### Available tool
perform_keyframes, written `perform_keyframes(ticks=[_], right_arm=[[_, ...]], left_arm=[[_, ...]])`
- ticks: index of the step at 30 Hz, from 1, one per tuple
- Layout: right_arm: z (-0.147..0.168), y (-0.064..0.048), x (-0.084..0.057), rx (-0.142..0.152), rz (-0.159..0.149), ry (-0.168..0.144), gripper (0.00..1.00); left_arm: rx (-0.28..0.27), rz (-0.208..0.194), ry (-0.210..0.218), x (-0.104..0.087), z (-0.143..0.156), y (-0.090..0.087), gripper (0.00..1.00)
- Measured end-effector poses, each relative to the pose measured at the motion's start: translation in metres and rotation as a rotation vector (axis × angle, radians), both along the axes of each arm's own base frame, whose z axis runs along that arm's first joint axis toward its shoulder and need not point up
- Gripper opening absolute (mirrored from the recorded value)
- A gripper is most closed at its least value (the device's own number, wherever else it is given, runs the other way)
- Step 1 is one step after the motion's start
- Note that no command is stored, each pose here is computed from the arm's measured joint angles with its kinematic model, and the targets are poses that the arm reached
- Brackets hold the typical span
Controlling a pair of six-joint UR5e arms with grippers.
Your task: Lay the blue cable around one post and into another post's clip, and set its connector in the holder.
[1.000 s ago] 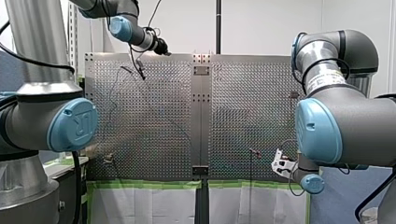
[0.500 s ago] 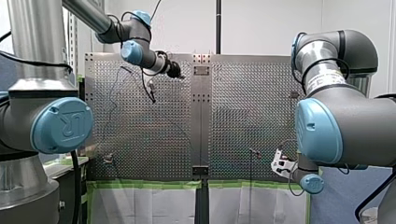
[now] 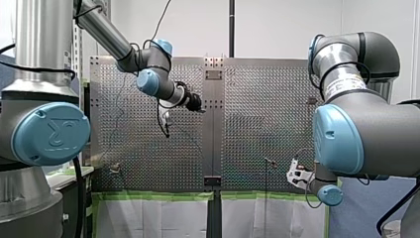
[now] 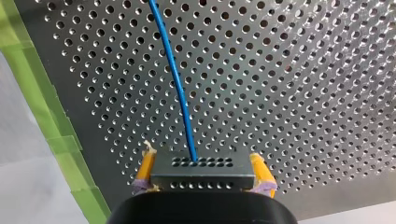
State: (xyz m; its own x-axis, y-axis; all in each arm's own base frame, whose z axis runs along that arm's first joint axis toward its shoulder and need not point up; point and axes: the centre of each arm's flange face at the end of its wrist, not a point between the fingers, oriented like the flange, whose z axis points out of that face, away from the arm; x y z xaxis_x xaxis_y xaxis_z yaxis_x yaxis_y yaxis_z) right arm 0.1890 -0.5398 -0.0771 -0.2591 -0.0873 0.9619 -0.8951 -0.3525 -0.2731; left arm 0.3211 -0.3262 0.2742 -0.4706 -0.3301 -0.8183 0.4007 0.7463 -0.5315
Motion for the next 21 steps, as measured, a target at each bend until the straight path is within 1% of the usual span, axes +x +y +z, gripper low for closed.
perform_keyframes(ticks=[2,5,14,17,21], right_arm=[[0.000,0.000,0.001,-0.001,0.001,0.000,0.00],[0.001,-0.001,0.001,-0.003,0.002,0.001,0.00],[0.001,-0.001,0.003,-0.004,0.005,0.005,0.00],[0.001,-0.001,0.003,-0.004,0.005,0.005,0.00],[0.001,-0.001,0.003,-0.004,0.006,0.007,0.00]], left_arm=[[0.015,0.006,0.011,-0.003,-0.013,0.000,0.99],[0.035,0.011,0.017,-0.006,-0.028,0.002,0.99],[0.046,0.006,0.022,-0.021,-0.056,0.008,0.99],[0.045,0.001,0.016,-0.024,-0.062,0.009,0.99],[0.049,-0.023,-0.006,-0.022,-0.068,0.001,0.99]])
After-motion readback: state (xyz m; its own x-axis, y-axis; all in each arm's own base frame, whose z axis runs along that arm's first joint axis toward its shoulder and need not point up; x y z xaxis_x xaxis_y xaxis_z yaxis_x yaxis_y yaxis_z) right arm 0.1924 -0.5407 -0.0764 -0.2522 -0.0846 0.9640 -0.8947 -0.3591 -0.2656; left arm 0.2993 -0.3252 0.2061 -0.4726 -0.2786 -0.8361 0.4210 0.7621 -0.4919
